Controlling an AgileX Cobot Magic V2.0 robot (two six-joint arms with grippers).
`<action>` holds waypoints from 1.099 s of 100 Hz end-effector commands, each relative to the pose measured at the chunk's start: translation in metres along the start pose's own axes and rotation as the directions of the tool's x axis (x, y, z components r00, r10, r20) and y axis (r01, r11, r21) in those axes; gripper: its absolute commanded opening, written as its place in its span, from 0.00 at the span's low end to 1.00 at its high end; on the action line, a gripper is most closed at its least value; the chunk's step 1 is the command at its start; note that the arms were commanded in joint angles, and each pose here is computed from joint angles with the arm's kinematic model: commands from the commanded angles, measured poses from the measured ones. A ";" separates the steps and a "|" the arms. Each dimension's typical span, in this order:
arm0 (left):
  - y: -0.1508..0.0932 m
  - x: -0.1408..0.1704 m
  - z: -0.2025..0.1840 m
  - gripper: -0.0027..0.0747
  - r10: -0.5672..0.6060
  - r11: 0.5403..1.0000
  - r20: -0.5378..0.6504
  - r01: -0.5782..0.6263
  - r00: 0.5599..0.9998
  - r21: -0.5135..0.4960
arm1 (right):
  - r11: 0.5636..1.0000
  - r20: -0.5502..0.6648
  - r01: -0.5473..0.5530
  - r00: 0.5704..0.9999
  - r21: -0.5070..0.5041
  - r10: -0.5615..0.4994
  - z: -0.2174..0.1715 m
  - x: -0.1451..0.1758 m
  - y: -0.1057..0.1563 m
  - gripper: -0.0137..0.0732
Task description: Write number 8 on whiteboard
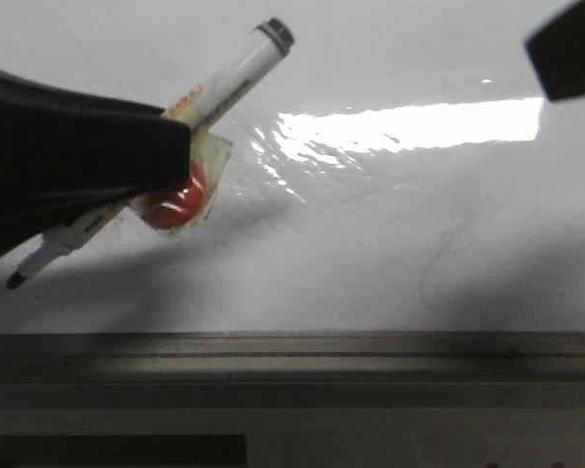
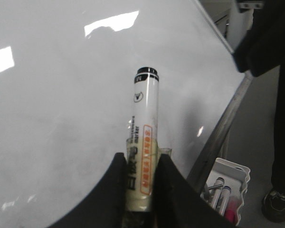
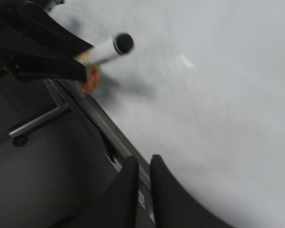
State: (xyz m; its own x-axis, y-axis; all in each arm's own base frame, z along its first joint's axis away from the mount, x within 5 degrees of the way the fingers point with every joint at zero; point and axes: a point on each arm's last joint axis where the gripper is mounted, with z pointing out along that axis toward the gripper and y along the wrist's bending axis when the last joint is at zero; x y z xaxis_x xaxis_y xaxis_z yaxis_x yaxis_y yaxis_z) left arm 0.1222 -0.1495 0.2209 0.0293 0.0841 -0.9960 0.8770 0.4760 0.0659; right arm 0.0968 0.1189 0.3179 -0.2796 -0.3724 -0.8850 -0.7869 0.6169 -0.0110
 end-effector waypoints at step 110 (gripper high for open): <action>-0.012 -0.040 -0.007 0.22 0.253 0.957 0.126 -0.267 0.959 0.111 | 0.996 0.017 0.023 1.000 -0.089 -0.021 0.047 -0.057 0.018 0.08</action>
State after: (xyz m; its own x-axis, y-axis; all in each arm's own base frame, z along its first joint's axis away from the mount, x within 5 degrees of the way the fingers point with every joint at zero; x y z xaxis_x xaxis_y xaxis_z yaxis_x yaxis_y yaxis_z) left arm 0.1075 -0.1496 0.2406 0.2985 0.2246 -0.9276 0.8806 0.3099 0.3585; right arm 0.1196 0.1855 0.3307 -0.3275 -0.4152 -0.8487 -0.8415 0.5366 0.0623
